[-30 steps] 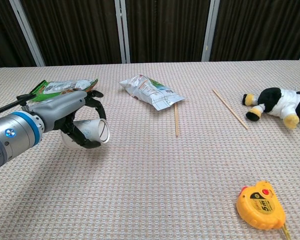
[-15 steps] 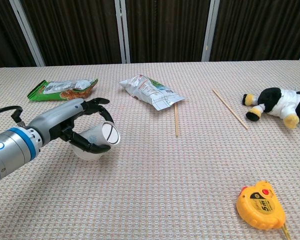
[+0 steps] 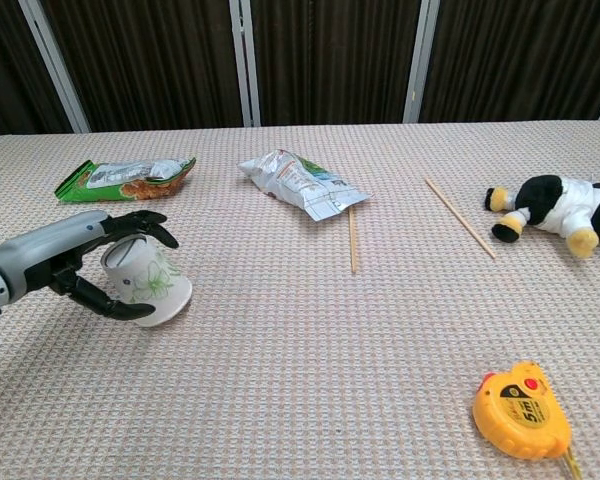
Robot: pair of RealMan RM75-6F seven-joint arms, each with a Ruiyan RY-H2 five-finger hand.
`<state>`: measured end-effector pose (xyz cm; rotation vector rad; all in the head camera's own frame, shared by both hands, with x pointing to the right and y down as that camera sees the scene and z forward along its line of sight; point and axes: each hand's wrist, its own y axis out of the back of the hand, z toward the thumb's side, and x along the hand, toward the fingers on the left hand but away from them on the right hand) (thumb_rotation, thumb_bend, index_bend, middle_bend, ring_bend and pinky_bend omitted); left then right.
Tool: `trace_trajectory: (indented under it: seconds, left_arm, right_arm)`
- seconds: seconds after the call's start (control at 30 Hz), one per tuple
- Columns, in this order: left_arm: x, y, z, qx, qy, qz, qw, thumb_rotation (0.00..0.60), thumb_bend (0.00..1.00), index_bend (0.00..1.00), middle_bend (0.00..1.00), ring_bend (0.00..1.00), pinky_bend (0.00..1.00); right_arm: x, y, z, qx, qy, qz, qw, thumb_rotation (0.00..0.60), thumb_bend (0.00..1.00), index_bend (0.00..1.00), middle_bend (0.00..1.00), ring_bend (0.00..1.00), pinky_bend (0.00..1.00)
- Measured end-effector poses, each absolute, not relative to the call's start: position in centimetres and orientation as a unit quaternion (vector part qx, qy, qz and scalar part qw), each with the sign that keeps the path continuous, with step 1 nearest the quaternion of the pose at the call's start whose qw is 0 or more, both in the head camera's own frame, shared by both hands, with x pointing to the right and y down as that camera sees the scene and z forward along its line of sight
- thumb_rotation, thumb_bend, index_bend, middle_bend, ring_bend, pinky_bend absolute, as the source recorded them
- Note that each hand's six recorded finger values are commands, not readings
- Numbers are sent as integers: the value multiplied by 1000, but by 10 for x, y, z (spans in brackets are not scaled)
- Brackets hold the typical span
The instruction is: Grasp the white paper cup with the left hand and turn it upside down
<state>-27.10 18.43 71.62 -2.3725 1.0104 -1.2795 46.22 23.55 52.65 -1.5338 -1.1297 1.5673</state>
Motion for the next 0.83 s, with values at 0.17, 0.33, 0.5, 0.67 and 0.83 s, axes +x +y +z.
trace_trajectory:
  seconds: [0.17, 0.33, 0.5, 0.67, 0.83]
  left_arm:
    - [-291, 187, 713, -809, 334, -458, 154, 600, 163, 0, 0, 0, 0]
    - [-303, 183, 704, -800, 341, -456, 191, 600, 162, 0, 0, 0, 0]
    - [-325, 177, 682, -772, 362, -451, 264, 600, 151, 0, 0, 0, 0]
    - [-359, 177, 652, -713, 375, -468, 363, 600, 53, 0, 0, 0, 0]
    - [-408, 195, 619, -637, 381, -517, 427, 600, 40, 0, 0, 0, 0]
  right_arm:
    - [461, 236, 528, -586, -428, 601, 334, 600, 74, 14, 0, 0, 0]
    - [462, 236, 529, -582, -427, 604, 337, 600, 75, 14, 0, 0, 0]
    - [466, 234, 529, -571, -428, 611, 343, 600, 74, 14, 0, 0, 0]
    - [468, 233, 530, -558, -426, 617, 356, 600, 75, 13, 0, 0, 0]
    - [466, 233, 531, -556, -425, 619, 358, 600, 74, 14, 0, 0, 0]
